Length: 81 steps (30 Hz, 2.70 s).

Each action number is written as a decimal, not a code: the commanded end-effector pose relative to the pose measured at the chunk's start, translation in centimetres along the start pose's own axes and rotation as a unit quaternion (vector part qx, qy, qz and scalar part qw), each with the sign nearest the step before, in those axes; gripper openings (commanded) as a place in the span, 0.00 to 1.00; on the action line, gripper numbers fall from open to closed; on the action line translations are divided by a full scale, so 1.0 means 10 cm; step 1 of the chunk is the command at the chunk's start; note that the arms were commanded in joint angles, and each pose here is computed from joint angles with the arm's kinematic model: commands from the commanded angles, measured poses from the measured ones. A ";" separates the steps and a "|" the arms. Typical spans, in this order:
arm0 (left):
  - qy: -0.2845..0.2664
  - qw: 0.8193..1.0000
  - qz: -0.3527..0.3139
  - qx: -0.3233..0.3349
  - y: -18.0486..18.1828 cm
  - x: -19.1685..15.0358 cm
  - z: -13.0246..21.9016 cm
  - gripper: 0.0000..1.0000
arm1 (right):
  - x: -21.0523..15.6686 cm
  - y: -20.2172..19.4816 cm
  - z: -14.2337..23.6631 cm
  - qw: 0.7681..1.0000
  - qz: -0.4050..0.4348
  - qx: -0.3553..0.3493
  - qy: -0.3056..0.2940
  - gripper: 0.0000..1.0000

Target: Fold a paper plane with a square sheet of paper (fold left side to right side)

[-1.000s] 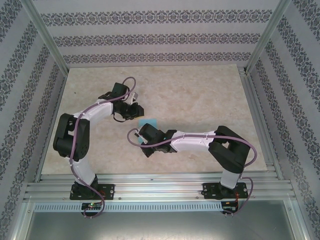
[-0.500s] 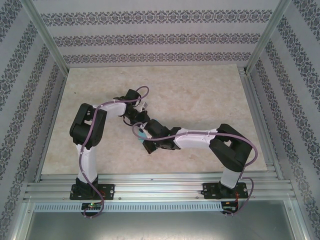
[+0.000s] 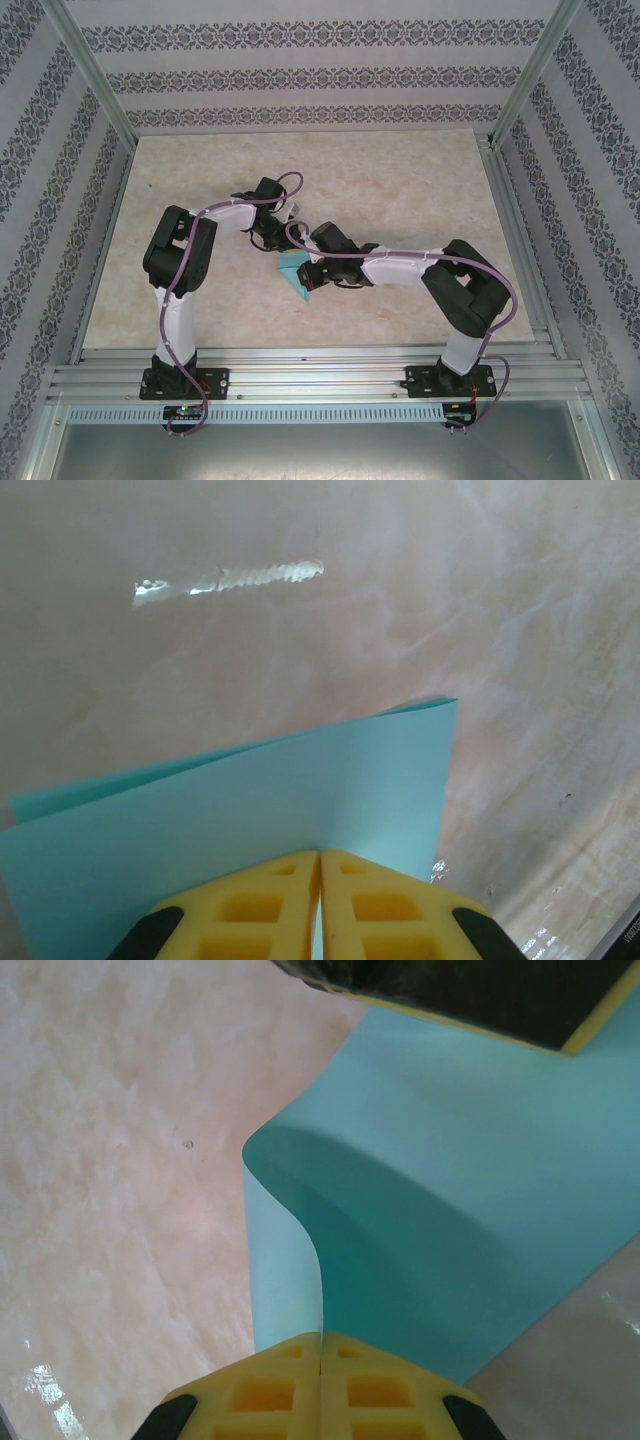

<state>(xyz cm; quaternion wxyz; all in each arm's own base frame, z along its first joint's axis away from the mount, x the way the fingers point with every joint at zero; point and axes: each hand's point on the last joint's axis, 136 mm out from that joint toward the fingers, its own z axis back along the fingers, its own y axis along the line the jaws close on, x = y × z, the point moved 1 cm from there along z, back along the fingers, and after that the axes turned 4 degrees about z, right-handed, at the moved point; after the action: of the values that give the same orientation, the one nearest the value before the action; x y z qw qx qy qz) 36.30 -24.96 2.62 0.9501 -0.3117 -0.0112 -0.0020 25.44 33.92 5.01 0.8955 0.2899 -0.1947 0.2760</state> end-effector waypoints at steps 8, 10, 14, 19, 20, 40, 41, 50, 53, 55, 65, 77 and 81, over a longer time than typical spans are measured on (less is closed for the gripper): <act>0.027 0.998 0.000 0.049 0.21 -0.15 -0.20 0.10 | -0.02 -0.06 -0.07 1.000 -0.027 0.015 0.002 0.00; 0.026 0.998 -0.001 0.050 0.20 -0.14 -0.19 0.10 | -0.04 -0.08 -0.07 0.999 -0.030 0.011 0.000 0.00; 0.026 0.998 -0.001 0.051 0.21 -0.14 -0.20 0.10 | -0.06 -0.13 -0.06 0.999 -0.042 0.007 -0.002 0.00; 0.026 0.998 0.000 0.054 0.23 -0.14 -0.20 0.10 | -0.09 -0.16 -0.07 0.999 -0.050 0.002 -0.002 0.00; 0.026 0.998 0.000 0.054 0.23 -0.15 -0.20 0.10 | -0.09 -0.18 -0.06 0.999 -0.052 0.001 -0.003 0.00; 0.027 0.998 -0.001 0.055 0.23 -0.15 -0.23 0.10 | -0.10 -0.26 -0.09 0.998 -0.068 -0.006 0.001 0.00; 0.027 0.998 -0.001 0.056 0.23 -0.16 -0.23 0.10 | -0.11 -0.27 -0.09 0.998 -0.068 -0.008 0.002 0.00; 0.027 0.998 -0.001 0.058 0.23 -0.16 -0.23 0.09 | -0.12 -0.31 -0.07 0.997 -0.072 -0.018 -0.004 0.00; 0.028 0.998 -0.001 0.061 0.25 -0.17 -0.24 0.09 | -0.13 -0.33 -0.06 0.997 -0.075 -0.020 -0.004 0.00; 0.028 0.998 0.000 0.062 0.26 -0.16 -0.24 0.09 | -0.12 -0.33 -0.05 0.997 -0.076 -0.021 -0.005 0.00; 0.028 0.998 -0.001 0.061 0.25 -0.17 -0.25 0.09 | -0.15 -0.36 -0.08 0.997 -0.079 -0.023 0.000 0.00; 0.028 0.998 -0.002 0.061 0.24 -0.16 -0.25 0.09 | -0.12 -0.37 -0.01 0.996 -0.079 -0.028 -0.007 0.00; 0.028 0.998 -0.002 0.061 0.24 -0.17 -0.25 0.09 | -0.12 -0.37 -0.01 0.996 -0.080 -0.029 -0.008 0.00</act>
<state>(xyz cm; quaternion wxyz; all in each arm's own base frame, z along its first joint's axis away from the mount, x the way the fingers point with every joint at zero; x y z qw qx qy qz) 36.30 -25.34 2.61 0.9532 -0.3016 -0.0170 -0.0085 26.05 31.61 2.42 0.9188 0.2871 -0.1709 0.2100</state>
